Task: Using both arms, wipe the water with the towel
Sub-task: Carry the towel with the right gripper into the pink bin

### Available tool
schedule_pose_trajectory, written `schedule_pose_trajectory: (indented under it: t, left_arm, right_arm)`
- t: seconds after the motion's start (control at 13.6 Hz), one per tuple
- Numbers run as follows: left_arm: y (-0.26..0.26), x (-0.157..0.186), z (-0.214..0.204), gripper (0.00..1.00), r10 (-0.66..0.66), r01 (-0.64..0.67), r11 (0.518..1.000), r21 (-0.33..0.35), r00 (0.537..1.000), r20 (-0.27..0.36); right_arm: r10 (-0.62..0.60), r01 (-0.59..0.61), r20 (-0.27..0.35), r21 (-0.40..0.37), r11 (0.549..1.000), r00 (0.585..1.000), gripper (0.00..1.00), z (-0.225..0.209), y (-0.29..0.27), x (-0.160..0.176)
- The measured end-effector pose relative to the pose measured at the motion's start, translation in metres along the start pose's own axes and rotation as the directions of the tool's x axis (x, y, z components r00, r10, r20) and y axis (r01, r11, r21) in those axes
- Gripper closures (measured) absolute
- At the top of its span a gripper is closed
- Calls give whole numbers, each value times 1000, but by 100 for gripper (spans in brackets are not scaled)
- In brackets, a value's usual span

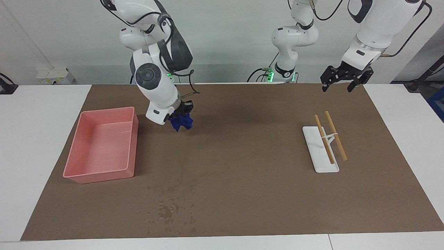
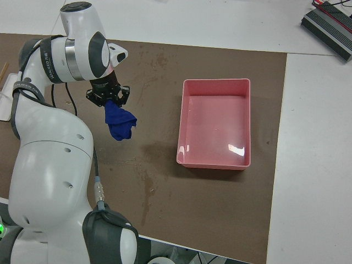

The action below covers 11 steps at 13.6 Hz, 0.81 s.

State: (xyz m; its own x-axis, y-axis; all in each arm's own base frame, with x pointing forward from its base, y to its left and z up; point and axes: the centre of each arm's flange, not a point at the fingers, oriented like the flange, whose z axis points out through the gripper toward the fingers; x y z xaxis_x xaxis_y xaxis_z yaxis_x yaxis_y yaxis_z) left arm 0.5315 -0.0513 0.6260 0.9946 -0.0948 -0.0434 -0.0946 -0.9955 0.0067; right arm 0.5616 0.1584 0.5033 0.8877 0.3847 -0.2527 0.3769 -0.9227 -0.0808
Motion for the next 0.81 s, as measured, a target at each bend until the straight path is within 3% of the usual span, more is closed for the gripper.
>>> schedule_pose_trajectory:
  t: [0.15,0.37,0.73,0.81]
  left_arm:
    - [0,0,0,0,0,0,1000,0,1000,0]
    - [0,0,0,0,0,0,1000,0,1000,0]
    - [0,0,0,0,0,0,1000,0,1000,0]
    - [0,0,0,0,0,0,1000,0,1000,0]
  right_arm:
    - [-115,114,-4,-74,991,993,77,-33,40,-21]
    - [-286,279,-10,-191,941,958,77,-68,122,-46]
    - [-400,348,-96,-338,874,912,77,-54,196,-38]
    - [-417,360,-97,-359,861,904,71,-46,199,-34]
